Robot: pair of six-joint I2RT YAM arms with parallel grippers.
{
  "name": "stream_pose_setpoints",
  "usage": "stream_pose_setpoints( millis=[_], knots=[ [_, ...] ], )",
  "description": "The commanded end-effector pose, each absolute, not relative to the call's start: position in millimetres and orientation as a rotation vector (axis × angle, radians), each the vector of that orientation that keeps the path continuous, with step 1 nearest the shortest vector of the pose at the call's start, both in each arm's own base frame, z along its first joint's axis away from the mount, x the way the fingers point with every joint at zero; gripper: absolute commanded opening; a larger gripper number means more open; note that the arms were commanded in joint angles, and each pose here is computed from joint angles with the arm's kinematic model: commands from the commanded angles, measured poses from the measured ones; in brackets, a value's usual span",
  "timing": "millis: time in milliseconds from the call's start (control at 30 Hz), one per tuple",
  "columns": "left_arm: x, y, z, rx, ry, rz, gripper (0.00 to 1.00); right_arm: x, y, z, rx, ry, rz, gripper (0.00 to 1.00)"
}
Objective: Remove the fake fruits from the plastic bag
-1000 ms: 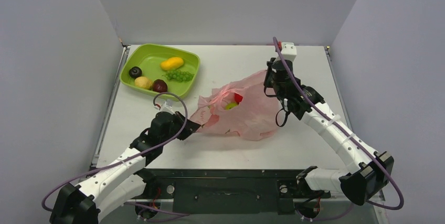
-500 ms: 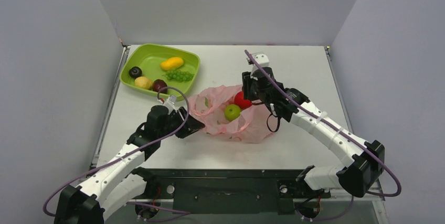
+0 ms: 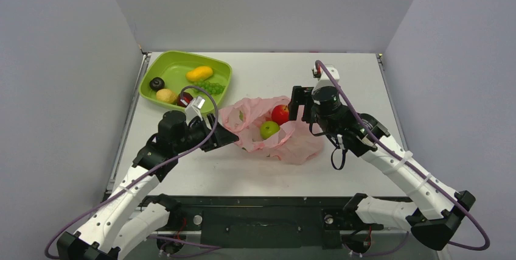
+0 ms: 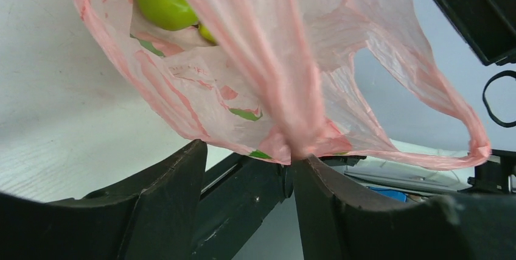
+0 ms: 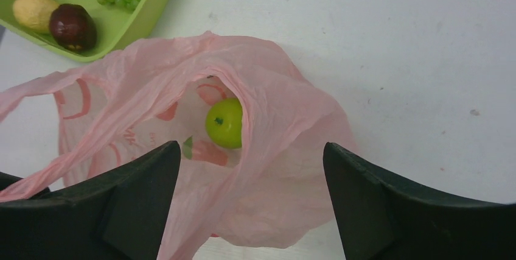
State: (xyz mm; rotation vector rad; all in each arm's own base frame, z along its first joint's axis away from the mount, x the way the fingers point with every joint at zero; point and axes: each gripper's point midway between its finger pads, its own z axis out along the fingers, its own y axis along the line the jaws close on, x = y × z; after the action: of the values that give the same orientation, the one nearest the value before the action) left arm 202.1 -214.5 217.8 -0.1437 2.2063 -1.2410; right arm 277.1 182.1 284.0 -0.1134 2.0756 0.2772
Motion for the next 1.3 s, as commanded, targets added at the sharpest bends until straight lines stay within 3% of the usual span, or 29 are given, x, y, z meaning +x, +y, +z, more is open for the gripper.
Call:
stream_pose_setpoints(
  millis=[0,200,333,433,500,567,800,867,1033,1133,1200,1233,1267],
  knots=[
    [194.0,-217.6,250.1,-0.065,2.138,-1.307,0.51,257.7,189.2,265.8,0.047,2.129,0.364,0.83],
    [204.4,-239.8,274.6,-0.125,1.958,-1.568,0.54,240.3,213.5,214.4,0.032,2.171,0.433,0.75],
    [214.9,-253.6,263.3,-0.208,1.94,-1.66,0.55,223.2,216.3,186.9,0.009,2.175,0.465,0.53],
    [221.1,-267.3,244.5,-0.231,1.991,-1.678,0.55,200.6,214.4,159.4,-0.02,2.196,0.486,0.26],
    [227.4,-270.4,238.7,-0.269,1.986,-1.68,0.47,185.8,215.5,145.8,-0.058,2.202,0.498,0.09],
    [236.6,-268.9,238.6,-0.326,1.945,-1.678,0.37,172.4,213.7,130.0,-0.079,2.216,0.497,0.0],
    [275.7,-248.6,240.6,-0.481,1.882,-1.593,0.04,134.5,216.4,74.5,-0.076,2.278,0.541,0.0],
    [290.5,-234.5,234.5,-0.559,1.872,-1.561,0.0,129.9,219.0,66.1,-0.082,2.286,0.536,0.0],
    [313.1,-217.4,220.8,-0.585,1.91,-1.518,0.0,126.7,230.4,51.8,-0.134,2.298,0.51,0.0],
    [310.6,-227.6,216.1,-0.393,2.02,-1.462,0.02,133.8,239.9,63.5,-0.157,2.275,0.477,0.0],
    [295.0,-234.2,208.4,-0.27,2.106,-1.439,0.16,139.4,242.9,74.1,-0.163,2.256,0.46,0.0],
    [286.1,-233.3,200.6,-0.221,2.151,-1.41,0.28,143.8,245.3,81.8,-0.17,2.239,0.457,0.0],
    [278.4,-231.9,203.7,-0.19,2.147,-1.401,0.31,145.9,244.5,84.0,-0.191,2.234,0.436,0.0]
  ],
)
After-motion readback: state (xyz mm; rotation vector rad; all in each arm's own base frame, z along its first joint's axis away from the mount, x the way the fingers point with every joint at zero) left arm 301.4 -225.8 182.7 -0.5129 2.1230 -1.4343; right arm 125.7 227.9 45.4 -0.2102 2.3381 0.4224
